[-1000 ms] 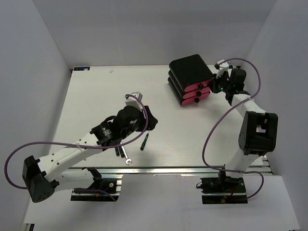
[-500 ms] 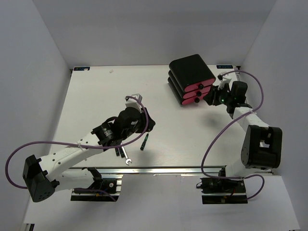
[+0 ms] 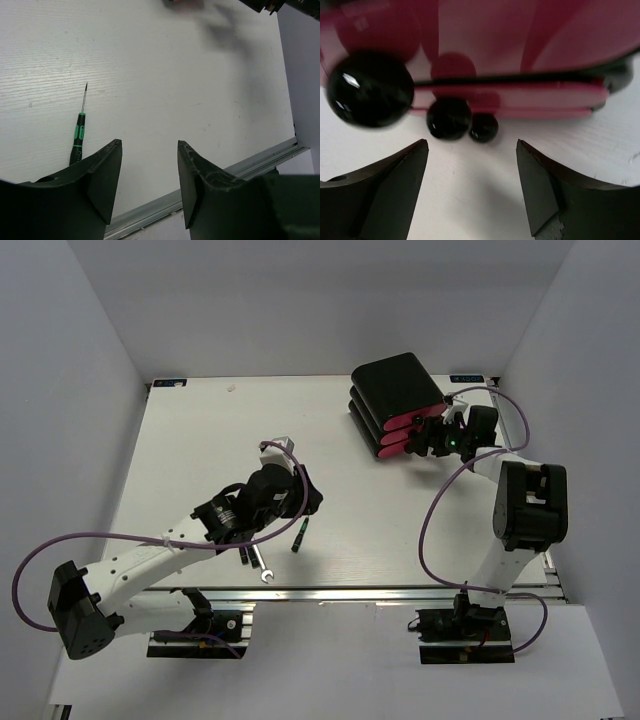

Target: Sort the tools into containers

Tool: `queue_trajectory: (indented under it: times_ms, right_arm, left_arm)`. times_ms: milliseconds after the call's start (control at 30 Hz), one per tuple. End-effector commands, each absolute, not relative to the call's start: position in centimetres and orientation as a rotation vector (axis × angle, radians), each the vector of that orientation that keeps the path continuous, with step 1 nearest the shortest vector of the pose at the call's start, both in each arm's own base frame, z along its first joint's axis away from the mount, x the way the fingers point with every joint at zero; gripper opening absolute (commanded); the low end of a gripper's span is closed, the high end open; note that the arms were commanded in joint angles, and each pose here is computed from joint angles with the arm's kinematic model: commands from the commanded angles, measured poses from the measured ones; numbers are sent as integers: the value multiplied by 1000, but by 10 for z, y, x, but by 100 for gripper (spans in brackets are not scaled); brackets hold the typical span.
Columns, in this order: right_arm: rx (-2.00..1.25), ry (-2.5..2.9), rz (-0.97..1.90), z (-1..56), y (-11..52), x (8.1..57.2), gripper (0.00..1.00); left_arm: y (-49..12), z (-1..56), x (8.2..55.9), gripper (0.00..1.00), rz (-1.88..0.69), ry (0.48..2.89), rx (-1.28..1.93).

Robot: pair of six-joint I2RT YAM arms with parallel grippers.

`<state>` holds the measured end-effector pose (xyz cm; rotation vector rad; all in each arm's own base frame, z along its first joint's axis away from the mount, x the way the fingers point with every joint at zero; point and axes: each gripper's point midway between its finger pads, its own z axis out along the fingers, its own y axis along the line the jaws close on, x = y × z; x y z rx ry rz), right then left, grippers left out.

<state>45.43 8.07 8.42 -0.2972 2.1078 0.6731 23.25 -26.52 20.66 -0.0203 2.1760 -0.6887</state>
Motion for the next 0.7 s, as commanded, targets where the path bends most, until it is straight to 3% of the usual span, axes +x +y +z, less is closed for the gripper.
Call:
queue_trajectory:
  times_ms: [0, 267, 400, 500, 667]
  right_arm:
    - [-320, 1968, 716, 122, 96, 481, 76]
    - [-276, 1935, 749, 124, 109, 493, 60]
    - [-303, 1925, 761, 123, 112, 488, 35]
    - [-337, 1929, 741, 121, 109, 476, 24]
    - [-349, 1934, 730, 122, 101, 446, 19]
  left_arm:
    - [-261, 203, 234, 58, -667, 2183, -44]
    - [-256, 194, 234, 58, -628, 2200, -60]
    - [-250, 193, 233, 58, -614, 2198, -81]
    - [-246, 191, 232, 57, -612, 2195, -94]
    - [-242, 188, 229, 58, -611, 2196, -98]
